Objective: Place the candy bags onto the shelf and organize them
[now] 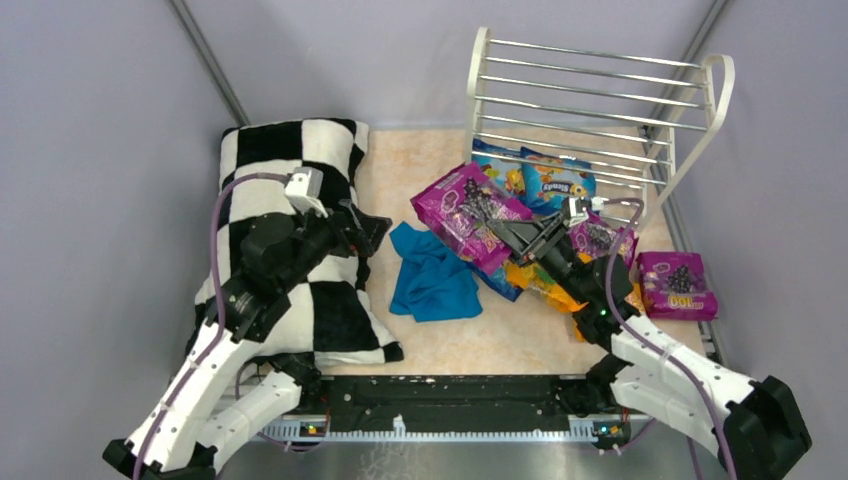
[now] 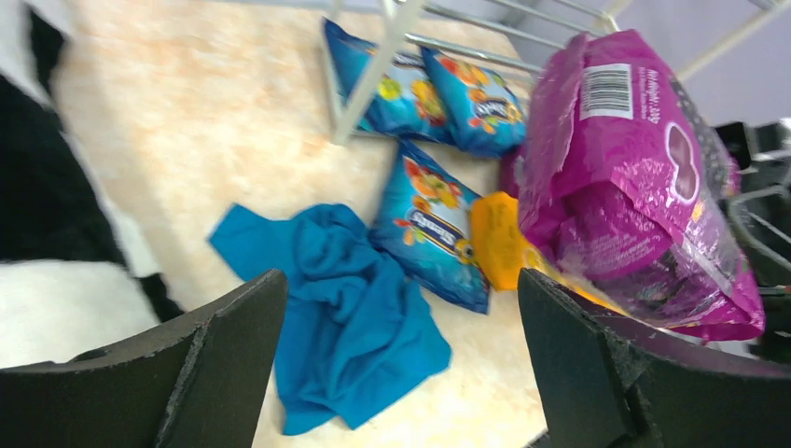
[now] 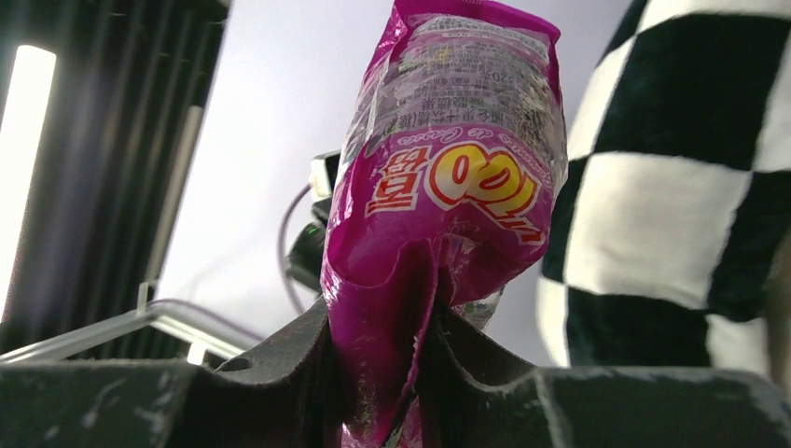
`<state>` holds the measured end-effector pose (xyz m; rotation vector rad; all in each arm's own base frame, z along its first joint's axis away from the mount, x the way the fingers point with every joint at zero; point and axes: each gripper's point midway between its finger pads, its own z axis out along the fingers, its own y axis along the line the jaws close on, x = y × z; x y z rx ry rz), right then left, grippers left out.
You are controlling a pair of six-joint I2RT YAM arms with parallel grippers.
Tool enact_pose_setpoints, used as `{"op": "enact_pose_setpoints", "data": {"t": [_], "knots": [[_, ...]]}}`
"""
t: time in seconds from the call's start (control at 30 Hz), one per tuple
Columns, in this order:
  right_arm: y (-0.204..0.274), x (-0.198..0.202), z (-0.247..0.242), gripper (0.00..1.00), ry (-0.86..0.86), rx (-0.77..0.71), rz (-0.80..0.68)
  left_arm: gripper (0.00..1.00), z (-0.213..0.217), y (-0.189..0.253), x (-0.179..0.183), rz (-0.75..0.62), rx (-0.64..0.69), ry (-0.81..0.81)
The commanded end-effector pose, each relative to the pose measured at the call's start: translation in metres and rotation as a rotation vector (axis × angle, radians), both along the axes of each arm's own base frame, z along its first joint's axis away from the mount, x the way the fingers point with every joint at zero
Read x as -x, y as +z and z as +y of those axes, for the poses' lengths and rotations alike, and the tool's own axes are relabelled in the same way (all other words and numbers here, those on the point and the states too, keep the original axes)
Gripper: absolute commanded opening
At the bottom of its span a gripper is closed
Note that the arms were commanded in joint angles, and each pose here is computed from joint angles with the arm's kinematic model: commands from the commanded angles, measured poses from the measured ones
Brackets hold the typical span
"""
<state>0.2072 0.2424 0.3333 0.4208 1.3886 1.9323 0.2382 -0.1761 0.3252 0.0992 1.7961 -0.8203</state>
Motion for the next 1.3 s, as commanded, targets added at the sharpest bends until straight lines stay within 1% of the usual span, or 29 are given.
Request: {"op": "enact_pose_setpoints", "data": {"t": [0.0, 0.1, 0.17, 0.27, 0.37, 0.5, 0.6, 0.63, 0.7, 0.77, 0.9, 0.97, 1.13, 1.27], "knots": [[0.067, -0.011, -0.022, 0.06, -0.201, 0.053, -0.165, 0.99, 0.051, 0.028, -0.002, -0.115, -0.126, 0.211], [0.086, -0.02, -0.029, 0.03, -0.302, 0.152, -0.217, 0.99, 0.072, 0.042, -0.002, -0.168, -0.177, 0.294], [0.104, -0.025, -0.033, 0.02, -0.358, 0.214, -0.254, 0.99, 0.086, 0.05, -0.004, -0.2, -0.212, 0.358], [0.132, -0.034, -0.04, 0.01, -0.445, 0.291, -0.298, 0.99, 0.097, 0.058, -0.008, -0.246, -0.257, 0.412], [0.159, -0.043, -0.051, 0.02, -0.538, 0.335, -0.326, 0.99, 0.1, 0.059, -0.016, -0.268, -0.301, 0.429], [0.186, -0.066, -0.076, 0.05, -0.725, 0.378, -0.277, 0.99, 0.092, 0.047, -0.029, -0.258, -0.363, 0.404], [0.209, -0.085, -0.094, 0.05, -0.879, 0.4, -0.275, 0.99, 0.09, 0.032, -0.038, -0.243, -0.41, 0.398], [0.213, -0.093, -0.102, 0.05, -0.94, 0.407, -0.254, 0.99, 0.089, 0.027, -0.04, -0.239, -0.423, 0.398], [0.215, -0.114, -0.107, 0.04, -1.019, 0.406, -0.214, 0.99, 0.088, 0.019, -0.043, -0.234, -0.435, 0.393], [0.216, -0.138, -0.114, 0.02, -1.058, 0.374, -0.184, 0.99, 0.085, 0.012, -0.043, -0.223, -0.435, 0.379], [0.217, -0.179, -0.114, 0.0, -1.071, 0.258, -0.166, 0.99, 0.073, -0.007, -0.043, -0.19, -0.415, 0.32], [0.22, -0.196, -0.108, 0.0, -1.077, 0.23, -0.176, 0.99, 0.07, -0.016, -0.043, -0.181, -0.417, 0.307], [0.221, -0.224, -0.103, 0.01, -1.104, 0.175, -0.177, 0.99, 0.067, -0.026, -0.044, -0.169, -0.429, 0.289], [0.209, -0.237, -0.102, 0.01, -1.111, 0.141, -0.137, 0.99, 0.064, -0.032, -0.043, -0.165, -0.427, 0.272]]}}
